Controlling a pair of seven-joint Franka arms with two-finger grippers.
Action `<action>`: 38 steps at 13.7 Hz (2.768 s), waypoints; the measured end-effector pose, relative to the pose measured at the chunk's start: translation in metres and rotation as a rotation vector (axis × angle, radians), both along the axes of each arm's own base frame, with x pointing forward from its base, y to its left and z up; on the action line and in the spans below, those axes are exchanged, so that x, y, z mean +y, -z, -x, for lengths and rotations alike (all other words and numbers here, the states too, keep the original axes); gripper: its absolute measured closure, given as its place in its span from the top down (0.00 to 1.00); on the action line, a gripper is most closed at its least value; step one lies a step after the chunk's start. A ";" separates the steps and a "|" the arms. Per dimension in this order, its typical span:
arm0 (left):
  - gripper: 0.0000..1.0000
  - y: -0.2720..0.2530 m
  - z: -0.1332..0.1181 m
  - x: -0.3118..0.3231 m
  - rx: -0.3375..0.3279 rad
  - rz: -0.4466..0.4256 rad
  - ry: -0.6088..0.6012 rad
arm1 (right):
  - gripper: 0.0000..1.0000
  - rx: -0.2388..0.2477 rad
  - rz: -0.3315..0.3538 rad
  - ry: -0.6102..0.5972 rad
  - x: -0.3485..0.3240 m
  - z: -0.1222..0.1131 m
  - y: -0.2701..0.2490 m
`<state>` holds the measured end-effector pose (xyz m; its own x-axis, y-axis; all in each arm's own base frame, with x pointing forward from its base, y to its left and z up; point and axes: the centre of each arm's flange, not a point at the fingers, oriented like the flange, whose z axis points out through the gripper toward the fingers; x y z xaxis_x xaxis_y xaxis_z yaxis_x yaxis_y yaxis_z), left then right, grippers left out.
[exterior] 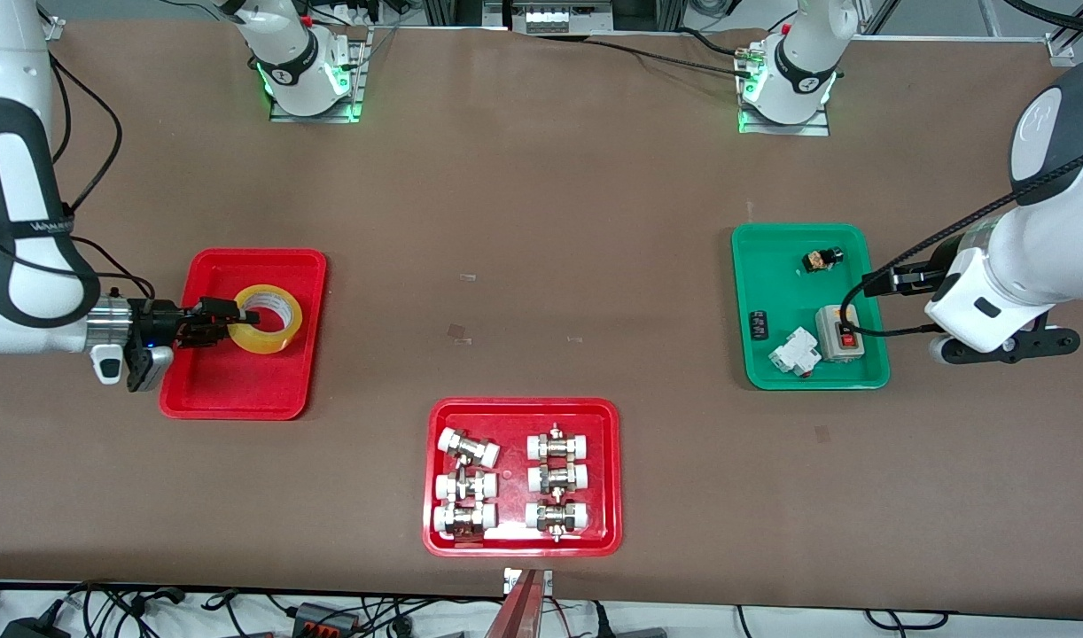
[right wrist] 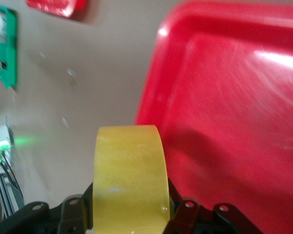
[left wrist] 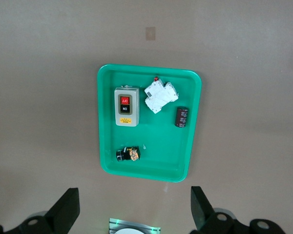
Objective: Left arm passes tape to right arm into tray
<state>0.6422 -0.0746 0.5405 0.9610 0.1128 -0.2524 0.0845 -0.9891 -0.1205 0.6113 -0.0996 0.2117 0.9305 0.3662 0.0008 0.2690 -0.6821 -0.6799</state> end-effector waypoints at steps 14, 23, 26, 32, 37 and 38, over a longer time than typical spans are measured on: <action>1.00 -0.010 0.047 -0.006 -0.125 0.042 0.082 | 1.00 -0.163 0.318 -0.248 0.014 -0.026 -0.047; 1.00 -0.016 0.052 -0.007 -0.112 0.063 0.145 | 1.00 -0.163 0.700 -0.043 0.096 0.007 -0.269; 1.00 -0.013 0.056 -0.023 -0.103 0.069 0.174 | 1.00 -0.143 0.734 0.082 0.115 0.038 -0.330; 1.00 -0.011 0.064 -0.025 -0.102 0.061 0.177 | 1.00 -0.206 0.747 0.218 0.136 0.070 -0.407; 1.00 -0.018 0.061 0.002 -0.128 0.128 0.106 | 1.00 -0.164 0.755 0.319 0.134 0.061 -0.416; 1.00 -0.017 0.060 0.007 -0.128 0.130 0.096 | 1.00 -0.149 0.758 0.348 0.135 0.061 -0.416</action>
